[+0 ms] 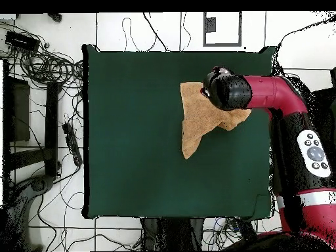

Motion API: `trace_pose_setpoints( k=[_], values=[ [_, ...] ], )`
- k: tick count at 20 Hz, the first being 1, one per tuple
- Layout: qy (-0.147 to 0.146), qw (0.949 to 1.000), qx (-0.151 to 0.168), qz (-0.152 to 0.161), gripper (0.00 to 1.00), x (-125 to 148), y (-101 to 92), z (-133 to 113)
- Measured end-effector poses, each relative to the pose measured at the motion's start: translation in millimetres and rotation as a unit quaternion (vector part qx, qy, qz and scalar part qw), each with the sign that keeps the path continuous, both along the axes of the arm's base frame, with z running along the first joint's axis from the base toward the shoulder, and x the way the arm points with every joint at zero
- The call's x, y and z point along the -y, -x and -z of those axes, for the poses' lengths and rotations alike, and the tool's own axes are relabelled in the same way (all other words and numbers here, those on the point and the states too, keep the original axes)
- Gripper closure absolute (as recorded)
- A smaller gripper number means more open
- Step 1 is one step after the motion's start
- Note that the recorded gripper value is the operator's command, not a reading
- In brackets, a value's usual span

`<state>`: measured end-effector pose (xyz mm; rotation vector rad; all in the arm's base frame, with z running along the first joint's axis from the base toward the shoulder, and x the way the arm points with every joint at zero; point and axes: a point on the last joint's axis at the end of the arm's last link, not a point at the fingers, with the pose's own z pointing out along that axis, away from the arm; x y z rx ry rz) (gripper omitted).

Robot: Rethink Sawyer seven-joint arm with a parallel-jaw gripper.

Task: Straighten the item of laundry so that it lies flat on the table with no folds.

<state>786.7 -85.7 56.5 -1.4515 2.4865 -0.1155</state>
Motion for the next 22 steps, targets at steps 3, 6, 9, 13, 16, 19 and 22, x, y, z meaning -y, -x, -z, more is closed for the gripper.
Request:
trace_pose_setpoints(
  k=[3, 6, 9, 13, 16, 19, 22],
  values=[
    [-0.006, 1.0000, -0.007, -0.002, 0.00, -4.8, 4.1, 8.3],
    [-0.010, 0.9999, -0.012, -0.004, 0.00, -8.5, 7.6, 13.9],
    [-0.014, 0.9996, -0.021, -0.010, 0.00, -15.6, 15.9, 19.9],
    [-0.018, 0.9994, -0.028, -0.013, 0.00, -20.4, 21.7, 26.5],
    [-0.023, 0.9990, -0.035, -0.014, 0.00, -24.0, 26.5, 36.0],
    [-0.033, 0.9982, -0.048, -0.015, 0.00, -30.5, 34.7, 52.1],
    [-0.041, 0.9974, -0.058, -0.015, 0.00, -35.8, 41.6, 65.7]
  ],
)
